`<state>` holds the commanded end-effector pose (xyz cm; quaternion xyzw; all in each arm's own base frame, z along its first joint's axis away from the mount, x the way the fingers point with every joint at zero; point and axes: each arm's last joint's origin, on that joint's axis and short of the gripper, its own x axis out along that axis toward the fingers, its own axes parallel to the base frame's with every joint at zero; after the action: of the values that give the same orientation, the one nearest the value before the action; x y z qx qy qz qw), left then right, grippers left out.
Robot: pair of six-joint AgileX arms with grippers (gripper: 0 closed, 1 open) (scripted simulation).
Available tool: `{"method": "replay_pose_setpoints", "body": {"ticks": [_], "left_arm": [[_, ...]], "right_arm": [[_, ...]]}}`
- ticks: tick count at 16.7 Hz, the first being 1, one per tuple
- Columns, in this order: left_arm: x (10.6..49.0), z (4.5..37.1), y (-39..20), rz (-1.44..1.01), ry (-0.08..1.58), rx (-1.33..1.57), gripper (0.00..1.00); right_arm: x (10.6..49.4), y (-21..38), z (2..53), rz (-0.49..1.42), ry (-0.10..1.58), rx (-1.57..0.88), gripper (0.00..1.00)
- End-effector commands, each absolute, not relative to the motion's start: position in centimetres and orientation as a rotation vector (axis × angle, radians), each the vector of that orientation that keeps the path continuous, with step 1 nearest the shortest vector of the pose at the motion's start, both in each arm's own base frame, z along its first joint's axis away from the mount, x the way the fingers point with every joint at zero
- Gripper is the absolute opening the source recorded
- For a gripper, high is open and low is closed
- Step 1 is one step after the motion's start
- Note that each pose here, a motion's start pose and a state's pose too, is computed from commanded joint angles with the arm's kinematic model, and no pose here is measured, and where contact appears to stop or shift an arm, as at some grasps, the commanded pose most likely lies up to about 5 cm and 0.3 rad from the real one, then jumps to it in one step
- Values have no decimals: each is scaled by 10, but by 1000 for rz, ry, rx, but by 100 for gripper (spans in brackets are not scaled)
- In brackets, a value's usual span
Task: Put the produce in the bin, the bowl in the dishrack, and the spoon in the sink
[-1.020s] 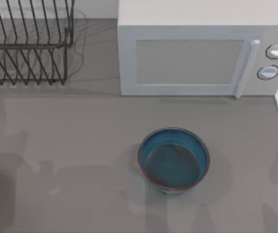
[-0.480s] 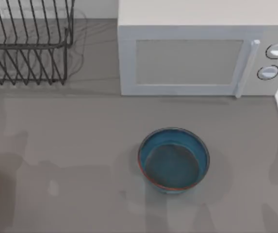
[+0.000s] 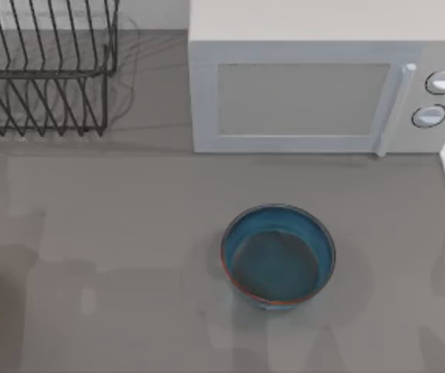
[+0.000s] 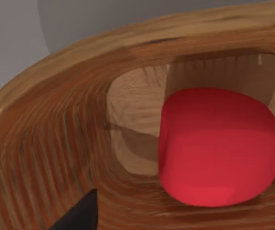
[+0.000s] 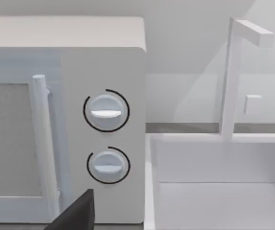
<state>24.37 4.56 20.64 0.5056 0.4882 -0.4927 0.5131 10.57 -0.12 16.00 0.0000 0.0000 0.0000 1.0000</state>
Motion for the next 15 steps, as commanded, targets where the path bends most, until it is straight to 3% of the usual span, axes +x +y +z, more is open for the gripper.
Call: {"method": "replay_pose_setpoints", "body": {"ticks": [8,15], "left_arm": [[188,217,25,-583,1000,1035,100],[126,187,7,-74,540,454,100]], "right_arm": [[106,-1,160,0,0,0,100],[106,-1,160,0,0,0,100]]}}
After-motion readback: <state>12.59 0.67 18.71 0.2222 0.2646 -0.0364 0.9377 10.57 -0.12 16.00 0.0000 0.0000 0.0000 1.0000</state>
